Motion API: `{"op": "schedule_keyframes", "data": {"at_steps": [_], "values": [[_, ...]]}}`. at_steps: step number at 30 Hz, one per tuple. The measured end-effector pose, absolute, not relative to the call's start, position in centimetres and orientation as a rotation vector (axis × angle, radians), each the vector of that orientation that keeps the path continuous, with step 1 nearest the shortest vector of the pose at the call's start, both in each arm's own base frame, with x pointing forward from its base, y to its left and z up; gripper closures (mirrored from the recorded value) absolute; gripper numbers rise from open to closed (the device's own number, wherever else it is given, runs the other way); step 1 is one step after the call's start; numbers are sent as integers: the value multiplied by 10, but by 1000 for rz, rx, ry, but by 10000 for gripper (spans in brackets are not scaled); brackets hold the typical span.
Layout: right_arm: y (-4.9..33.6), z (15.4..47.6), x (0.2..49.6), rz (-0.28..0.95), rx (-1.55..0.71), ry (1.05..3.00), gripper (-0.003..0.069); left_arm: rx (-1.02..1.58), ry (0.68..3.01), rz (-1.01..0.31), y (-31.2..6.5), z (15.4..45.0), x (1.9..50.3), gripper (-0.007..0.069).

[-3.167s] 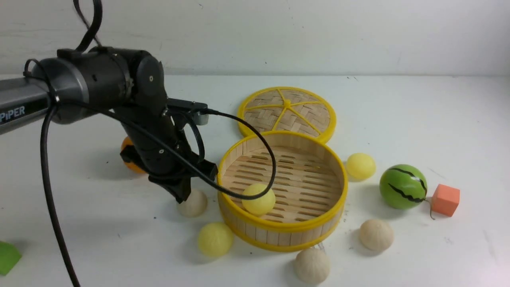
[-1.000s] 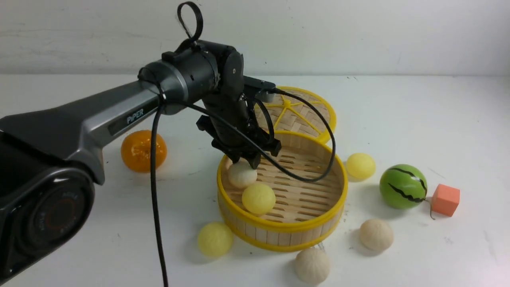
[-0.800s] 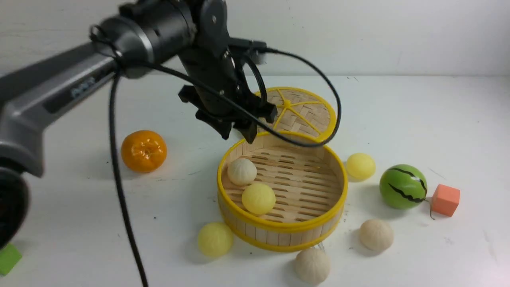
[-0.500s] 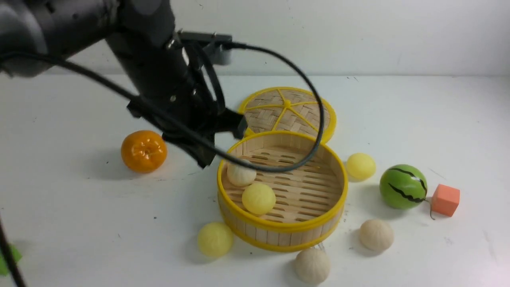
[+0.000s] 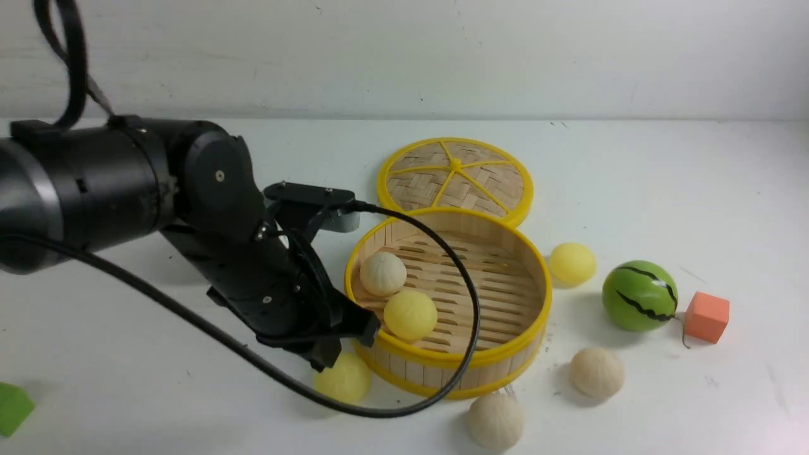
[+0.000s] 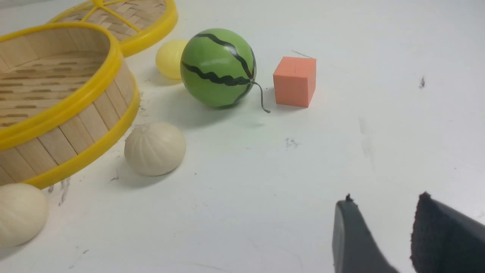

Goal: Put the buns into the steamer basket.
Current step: Use the left arm to grab a steamed stuffed bun

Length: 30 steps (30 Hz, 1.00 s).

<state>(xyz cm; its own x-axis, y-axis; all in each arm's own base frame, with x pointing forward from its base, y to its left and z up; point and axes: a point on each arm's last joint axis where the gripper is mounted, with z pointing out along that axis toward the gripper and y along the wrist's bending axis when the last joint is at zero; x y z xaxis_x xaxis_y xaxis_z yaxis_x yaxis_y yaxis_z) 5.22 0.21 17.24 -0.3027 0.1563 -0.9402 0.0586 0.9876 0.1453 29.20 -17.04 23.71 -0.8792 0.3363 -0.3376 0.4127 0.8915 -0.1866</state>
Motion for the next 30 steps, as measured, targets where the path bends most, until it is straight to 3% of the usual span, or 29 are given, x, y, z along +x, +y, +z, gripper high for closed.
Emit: {"op": "schedule_keyframes", "data": {"at_steps": [6, 10, 25, 29, 30], "values": [[2, 172, 52, 97, 155, 1879, 420, 539, 2786, -373, -178, 214, 305, 379], [2, 172, 52, 97, 155, 1879, 420, 548, 2763, -375, -180, 210, 310, 344], [2, 172, 52, 97, 155, 1879, 420, 603, 2743, -307, -182, 187, 321, 400], [2, 172, 52, 97, 155, 1879, 420, 609, 2774, -305, -181, 187, 319, 476], [2, 172, 52, 97, 155, 1879, 420, 613, 2796, -304, -181, 187, 317, 562]]}}
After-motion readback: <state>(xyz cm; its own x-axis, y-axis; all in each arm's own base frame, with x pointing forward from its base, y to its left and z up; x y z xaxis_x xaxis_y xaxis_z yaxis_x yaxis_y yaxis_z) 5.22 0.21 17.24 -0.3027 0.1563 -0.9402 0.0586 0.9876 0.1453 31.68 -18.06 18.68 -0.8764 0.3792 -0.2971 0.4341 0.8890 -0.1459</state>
